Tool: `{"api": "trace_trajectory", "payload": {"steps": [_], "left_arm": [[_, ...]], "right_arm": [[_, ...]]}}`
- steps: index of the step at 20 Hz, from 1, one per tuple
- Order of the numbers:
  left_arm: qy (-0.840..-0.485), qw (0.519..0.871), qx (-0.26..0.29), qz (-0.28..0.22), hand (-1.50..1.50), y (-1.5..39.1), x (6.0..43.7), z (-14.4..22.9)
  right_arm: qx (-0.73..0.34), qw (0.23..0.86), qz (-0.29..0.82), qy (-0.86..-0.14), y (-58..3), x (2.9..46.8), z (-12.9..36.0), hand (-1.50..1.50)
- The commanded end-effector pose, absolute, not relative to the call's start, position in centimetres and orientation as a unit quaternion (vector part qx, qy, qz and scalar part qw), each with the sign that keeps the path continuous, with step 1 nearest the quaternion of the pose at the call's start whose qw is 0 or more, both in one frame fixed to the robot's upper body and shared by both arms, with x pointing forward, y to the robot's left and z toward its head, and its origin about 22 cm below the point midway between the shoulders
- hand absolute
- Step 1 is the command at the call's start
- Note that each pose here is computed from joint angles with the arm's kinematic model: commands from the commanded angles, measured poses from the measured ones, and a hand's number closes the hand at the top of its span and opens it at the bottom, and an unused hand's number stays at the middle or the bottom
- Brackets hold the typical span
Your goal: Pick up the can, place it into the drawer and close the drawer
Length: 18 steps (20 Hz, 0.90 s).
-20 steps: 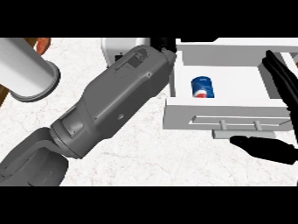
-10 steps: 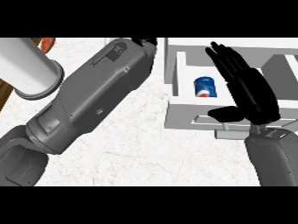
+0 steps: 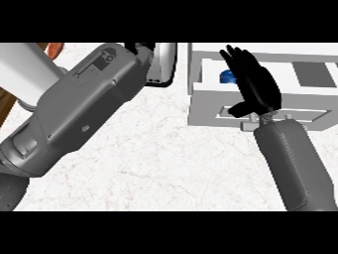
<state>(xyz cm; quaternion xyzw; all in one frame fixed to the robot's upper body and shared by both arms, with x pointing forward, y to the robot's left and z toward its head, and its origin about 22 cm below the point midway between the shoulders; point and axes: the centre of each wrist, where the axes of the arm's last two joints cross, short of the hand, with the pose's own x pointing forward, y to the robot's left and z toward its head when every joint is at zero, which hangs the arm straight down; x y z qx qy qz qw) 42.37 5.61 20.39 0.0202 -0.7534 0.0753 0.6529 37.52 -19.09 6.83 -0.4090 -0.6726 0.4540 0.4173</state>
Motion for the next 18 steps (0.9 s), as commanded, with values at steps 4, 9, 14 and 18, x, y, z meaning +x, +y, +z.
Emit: {"api": "trace_trajectory", "payload": {"steps": [4,9,14,18], "left_arm": [[-0.751,0.655,0.028,0.082,-1.5,7.1,41.4,21.0],[-0.747,0.66,0.018,0.075,-1.5,8.7,40.8,19.2],[-0.751,0.655,0.021,0.081,-1.5,9.7,40.7,20.3],[-0.758,0.647,0.021,0.079,-1.5,10.8,40.1,20.8]], "right_arm": [[-0.453,0.416,0.456,-0.643,-19.8,39.6,2.7,-1.5],[-0.471,0.398,0.449,-0.646,-20.8,41.4,3.4,-1.5],[-0.493,0.387,0.42,-0.656,-19.4,42.3,3.1,-1.5],[-0.512,0.383,0.41,-0.65,-22.2,43.0,3.6,-1.5]]}}
